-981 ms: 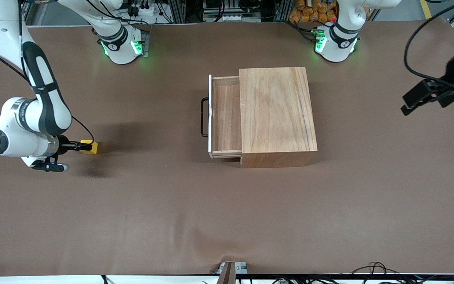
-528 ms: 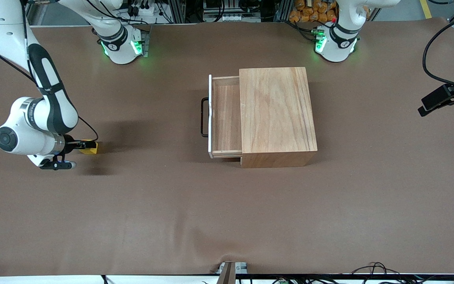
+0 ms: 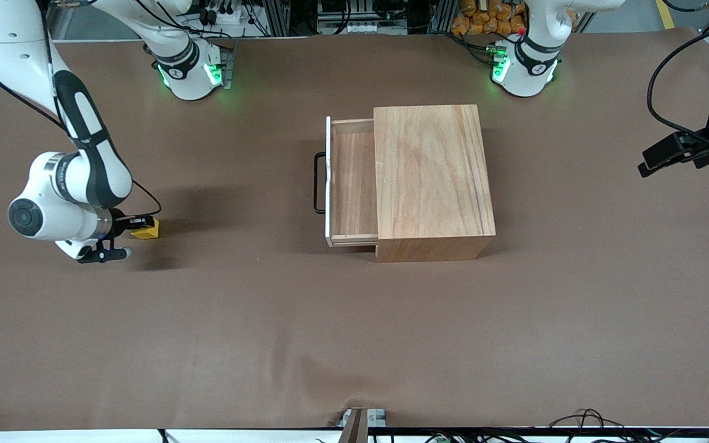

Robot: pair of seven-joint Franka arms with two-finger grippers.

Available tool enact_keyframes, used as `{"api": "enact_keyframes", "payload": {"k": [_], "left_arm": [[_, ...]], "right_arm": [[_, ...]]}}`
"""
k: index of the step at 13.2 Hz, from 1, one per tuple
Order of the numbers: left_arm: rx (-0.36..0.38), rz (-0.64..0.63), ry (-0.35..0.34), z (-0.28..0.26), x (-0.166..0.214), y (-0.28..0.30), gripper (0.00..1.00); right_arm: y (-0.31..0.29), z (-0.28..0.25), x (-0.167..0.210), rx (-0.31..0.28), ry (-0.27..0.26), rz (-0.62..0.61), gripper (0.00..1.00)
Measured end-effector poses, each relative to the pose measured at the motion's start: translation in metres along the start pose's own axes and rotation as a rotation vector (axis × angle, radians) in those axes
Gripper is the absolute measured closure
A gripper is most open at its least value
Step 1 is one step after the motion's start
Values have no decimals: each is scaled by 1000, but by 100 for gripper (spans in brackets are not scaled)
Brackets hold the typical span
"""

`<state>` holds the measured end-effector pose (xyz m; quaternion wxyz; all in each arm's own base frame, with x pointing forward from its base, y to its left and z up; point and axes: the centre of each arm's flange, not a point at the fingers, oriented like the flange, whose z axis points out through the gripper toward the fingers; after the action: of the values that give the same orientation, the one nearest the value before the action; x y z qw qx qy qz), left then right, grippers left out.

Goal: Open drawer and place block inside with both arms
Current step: 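Grasp the yellow cube with the right gripper, then carry the yellow cube with the right gripper over the open drawer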

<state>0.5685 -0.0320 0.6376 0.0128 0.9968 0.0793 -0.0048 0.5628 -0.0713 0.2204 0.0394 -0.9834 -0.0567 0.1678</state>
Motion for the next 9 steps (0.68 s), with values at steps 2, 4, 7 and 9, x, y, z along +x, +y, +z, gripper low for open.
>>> {"api": "enact_keyframes", "payload": {"k": [2, 4, 7, 9], "left_arm": [[-5, 14, 22, 4, 3, 3, 0], [-7, 41, 37, 4, 5, 4, 0], [-6, 106, 41, 3, 6, 0, 0], [-7, 128, 42, 3, 8, -8, 0]], "right_arm": [[-16, -49, 9, 20, -41, -27, 44], [-62, -105, 18, 69, -63, -28, 44], [-176, -174, 21, 109, -54, -41, 44], [-277, -188, 12, 84, -37, -24, 44]]}}
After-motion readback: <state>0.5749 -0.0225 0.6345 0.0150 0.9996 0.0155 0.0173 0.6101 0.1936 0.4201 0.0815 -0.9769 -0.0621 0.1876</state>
